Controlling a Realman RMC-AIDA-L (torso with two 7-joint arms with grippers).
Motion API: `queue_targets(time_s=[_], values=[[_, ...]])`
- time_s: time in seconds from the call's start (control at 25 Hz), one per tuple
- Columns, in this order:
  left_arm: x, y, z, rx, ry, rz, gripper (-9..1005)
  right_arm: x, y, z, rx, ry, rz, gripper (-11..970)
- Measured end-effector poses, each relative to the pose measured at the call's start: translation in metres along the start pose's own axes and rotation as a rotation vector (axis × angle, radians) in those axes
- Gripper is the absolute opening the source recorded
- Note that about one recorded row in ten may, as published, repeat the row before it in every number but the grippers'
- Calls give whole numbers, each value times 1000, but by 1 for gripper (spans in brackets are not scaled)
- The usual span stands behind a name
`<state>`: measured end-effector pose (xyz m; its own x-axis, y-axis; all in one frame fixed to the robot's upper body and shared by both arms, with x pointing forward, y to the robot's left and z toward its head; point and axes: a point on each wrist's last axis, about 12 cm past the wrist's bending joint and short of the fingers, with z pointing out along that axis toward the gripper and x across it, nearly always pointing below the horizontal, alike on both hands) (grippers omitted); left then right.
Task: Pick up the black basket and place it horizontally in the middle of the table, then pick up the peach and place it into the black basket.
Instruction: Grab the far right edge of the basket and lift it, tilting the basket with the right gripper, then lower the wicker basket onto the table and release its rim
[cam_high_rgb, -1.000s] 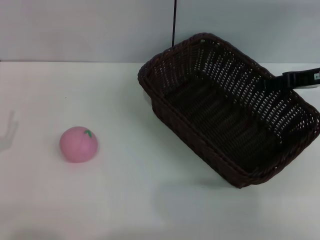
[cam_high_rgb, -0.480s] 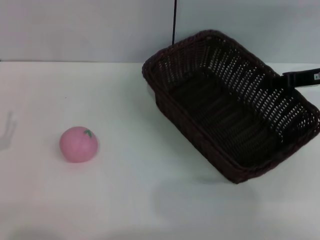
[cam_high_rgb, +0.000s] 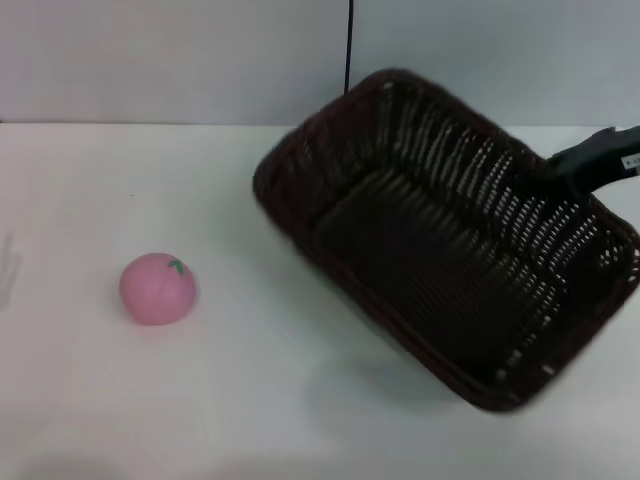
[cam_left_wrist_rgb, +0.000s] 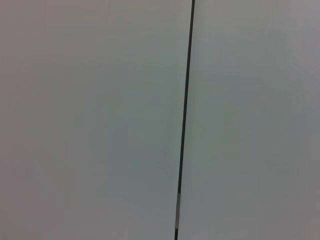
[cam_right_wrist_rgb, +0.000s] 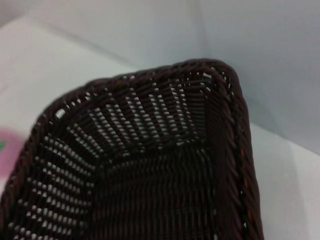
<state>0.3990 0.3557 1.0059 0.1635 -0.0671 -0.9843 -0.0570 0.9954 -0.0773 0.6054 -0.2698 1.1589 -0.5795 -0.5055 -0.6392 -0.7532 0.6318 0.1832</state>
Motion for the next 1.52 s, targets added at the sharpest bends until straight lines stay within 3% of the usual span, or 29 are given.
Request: queue_targets(time_s=[0.08,0.12,0.16,0.2,0.24,0.32,0.36,0.48,0.52,0.6,0.72,0.92,1.24,1.52], values=[[0,1,-3,-2,7,2,785,-1,3,-1,-3,15,-54,182],[1,1,-4,-3,8,4,785,-4,8,-4,-2,40,-138,182],[1,2,-7,-6,12,6,785,-4,8,-4,-2,40,-138,182],[1,2,-7,-6,12,6,785,-7,11,-9,7,61,-223,182],[1,2,-7,-6,12,6,784,-7,11,-9,7,61,-223,183],[1,2,-9,-8,14,7,784,-10,13,-15,26,75,-356,183],[1,2,-9,-8,14,7,784,-10,13,-15,26,75,-356,183],[1,-2,-16,-12,9,-12,783,-14,16,-17,44,58,-494,183],[2,-4,-16,-7,11,-18,783,-16,17,-17,57,35,-594,183],[3,-7,-17,7,16,-23,782,-16,19,-16,57,24,-651,183],[4,-13,-16,32,20,-37,781,-17,27,-9,21,-44,-843,182],[5,-17,-14,59,24,-43,780,-18,33,-1,-27,-137,-926,198],[5,-20,-14,64,24,-50,778,-8,35,20,-84,-128,-920,223],[5,-21,-12,69,23,-52,777,-4,34,24,-86,-130,-929,245]])
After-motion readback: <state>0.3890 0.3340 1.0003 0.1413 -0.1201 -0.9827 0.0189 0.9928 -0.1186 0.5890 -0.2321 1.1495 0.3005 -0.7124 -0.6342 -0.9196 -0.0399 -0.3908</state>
